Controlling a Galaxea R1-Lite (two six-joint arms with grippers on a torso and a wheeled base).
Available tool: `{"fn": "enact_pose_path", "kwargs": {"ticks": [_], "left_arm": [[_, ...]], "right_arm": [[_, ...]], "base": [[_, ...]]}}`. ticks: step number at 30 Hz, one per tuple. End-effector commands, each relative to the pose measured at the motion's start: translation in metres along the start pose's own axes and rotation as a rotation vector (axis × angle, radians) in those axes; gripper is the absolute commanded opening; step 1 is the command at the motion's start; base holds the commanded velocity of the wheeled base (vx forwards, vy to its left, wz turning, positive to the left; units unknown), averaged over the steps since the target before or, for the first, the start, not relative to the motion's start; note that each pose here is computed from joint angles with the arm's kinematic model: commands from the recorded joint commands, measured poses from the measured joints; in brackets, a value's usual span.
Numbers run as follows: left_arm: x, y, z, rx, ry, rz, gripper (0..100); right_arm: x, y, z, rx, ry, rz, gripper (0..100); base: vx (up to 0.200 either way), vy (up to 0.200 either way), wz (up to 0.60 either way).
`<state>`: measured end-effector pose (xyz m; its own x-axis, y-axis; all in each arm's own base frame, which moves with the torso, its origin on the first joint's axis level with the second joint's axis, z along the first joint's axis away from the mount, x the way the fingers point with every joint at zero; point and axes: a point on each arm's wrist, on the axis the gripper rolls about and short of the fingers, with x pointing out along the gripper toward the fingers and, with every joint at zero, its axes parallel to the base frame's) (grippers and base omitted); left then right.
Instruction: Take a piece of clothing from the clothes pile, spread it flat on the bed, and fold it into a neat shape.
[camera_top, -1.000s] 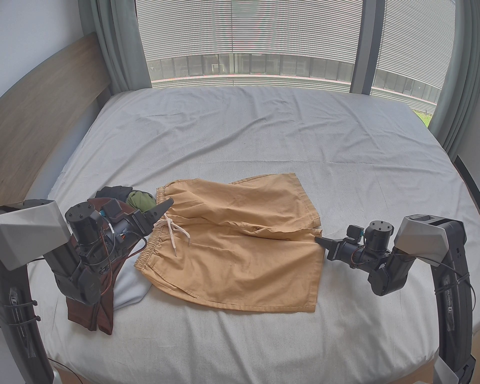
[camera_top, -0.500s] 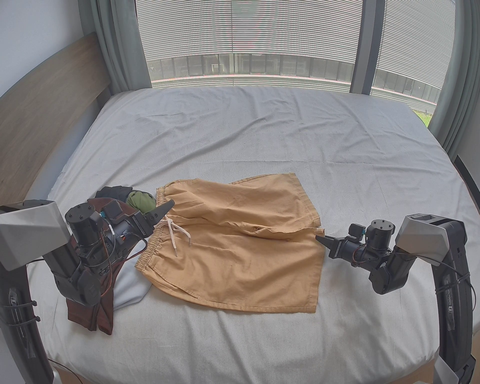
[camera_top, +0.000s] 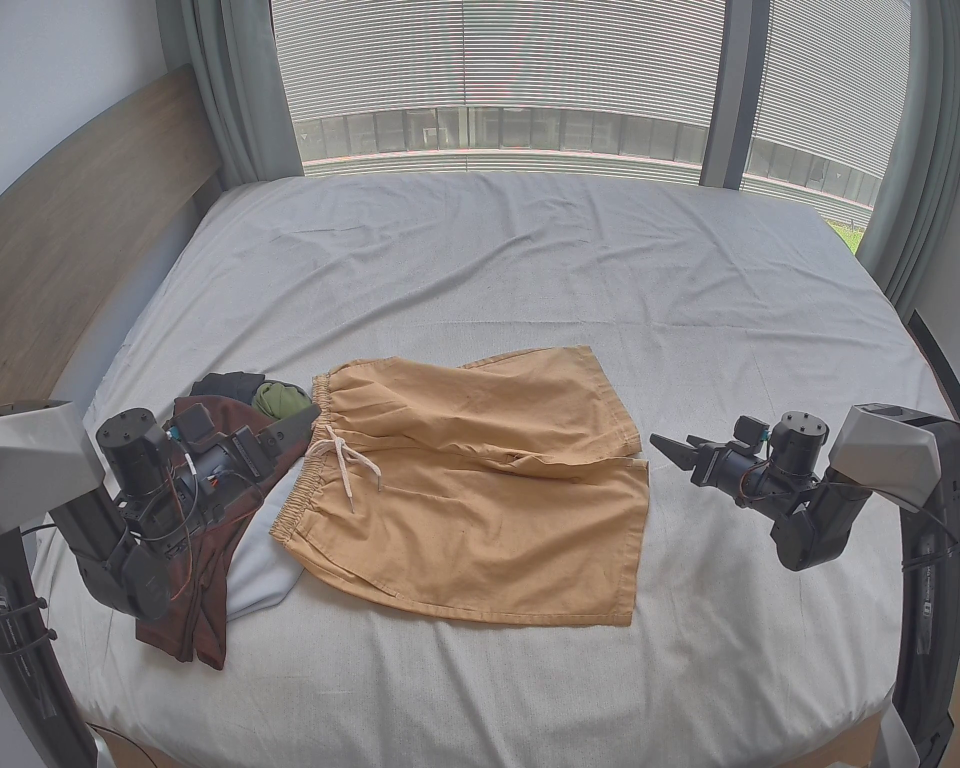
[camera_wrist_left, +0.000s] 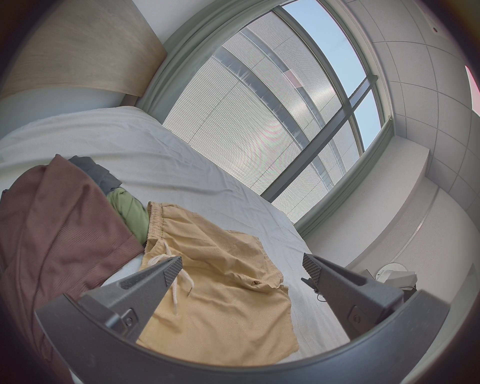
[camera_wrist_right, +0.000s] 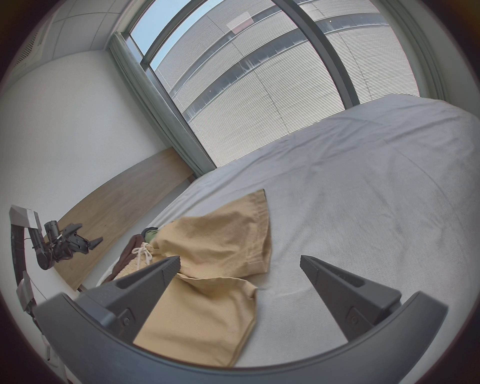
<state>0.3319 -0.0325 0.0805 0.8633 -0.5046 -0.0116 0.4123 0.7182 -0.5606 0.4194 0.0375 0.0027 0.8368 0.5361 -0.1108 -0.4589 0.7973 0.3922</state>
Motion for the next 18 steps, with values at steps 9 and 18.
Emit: {"fn": "enact_pose_path", "kwargs": {"ticks": [9,18], "left_arm": [[-0.043,0.004,-0.014,-0.011,0.084,0.092,100],[-0.041,0.045,-0.043,0.018,0.177,0.19,100]], "right_arm": [[-0.028,0.08,-0.012,-0.016,0.045,0.145,100],[-0.027,0.078,-0.02,-0.012,0.068,0.138,100]], "base": [[0.0,0.0,0.0],[0.0,0.0,0.0]]}}
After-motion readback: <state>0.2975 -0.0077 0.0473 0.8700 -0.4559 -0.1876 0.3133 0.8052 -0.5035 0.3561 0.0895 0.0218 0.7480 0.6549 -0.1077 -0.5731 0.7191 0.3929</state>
